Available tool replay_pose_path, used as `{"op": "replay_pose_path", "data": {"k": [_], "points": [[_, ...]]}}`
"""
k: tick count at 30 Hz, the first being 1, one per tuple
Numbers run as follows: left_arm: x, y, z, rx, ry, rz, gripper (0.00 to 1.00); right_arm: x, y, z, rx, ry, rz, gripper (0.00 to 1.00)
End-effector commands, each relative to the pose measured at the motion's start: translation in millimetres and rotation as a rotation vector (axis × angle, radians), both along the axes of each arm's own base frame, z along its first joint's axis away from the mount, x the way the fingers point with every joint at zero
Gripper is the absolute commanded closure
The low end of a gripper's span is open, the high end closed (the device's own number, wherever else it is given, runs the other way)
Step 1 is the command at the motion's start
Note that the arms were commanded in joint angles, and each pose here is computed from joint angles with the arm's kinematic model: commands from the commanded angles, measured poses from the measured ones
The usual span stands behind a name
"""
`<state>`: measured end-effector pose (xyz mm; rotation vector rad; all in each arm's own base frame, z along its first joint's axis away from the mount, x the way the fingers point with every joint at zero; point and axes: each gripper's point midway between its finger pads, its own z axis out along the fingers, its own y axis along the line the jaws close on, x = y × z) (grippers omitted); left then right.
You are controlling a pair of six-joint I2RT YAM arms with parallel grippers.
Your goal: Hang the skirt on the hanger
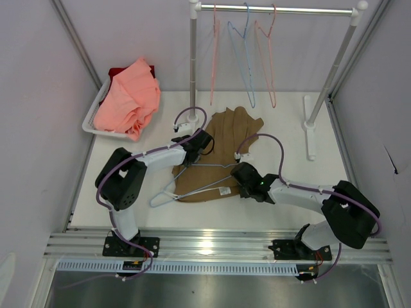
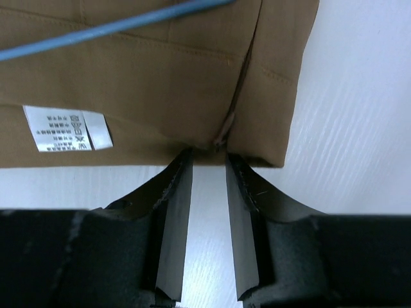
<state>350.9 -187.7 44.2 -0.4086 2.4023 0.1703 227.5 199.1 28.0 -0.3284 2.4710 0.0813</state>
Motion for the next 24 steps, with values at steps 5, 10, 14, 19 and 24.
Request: {"op": "replay_pose_path", "data": {"k": [5, 10, 14, 19, 24], "points": [[9.1, -9.6, 21.1, -0.037, -0.054, -0.035, 1.0, 35.0, 16.6, 34.5, 0.006, -0.173, 0.025, 0.66], [10.9, -14.0, 26.5, -0.047, -0.058, -0.052, 1.0, 44.4, 17.5, 39.8, -0.027, -0.213, 0.039, 0.63], [11.7, -15.0, 29.7, -0.048, -0.059, -0.066, 1.0, 51.5, 19.2, 42.0, -0.06, -0.238, 0.063, 0.62], [13.1, -17.0, 35.9, -0.062, -0.063, -0.084, 1.0, 57.1, 20.1, 38.1, -0.094, -0.256, 0.087, 0.6], [14.3, -19.3, 39.4, -0.073, -0.059, -0.1, 1.0, 62.7, 19.1, 31.6, -0.142, -0.261, 0.096, 0.6]]}}
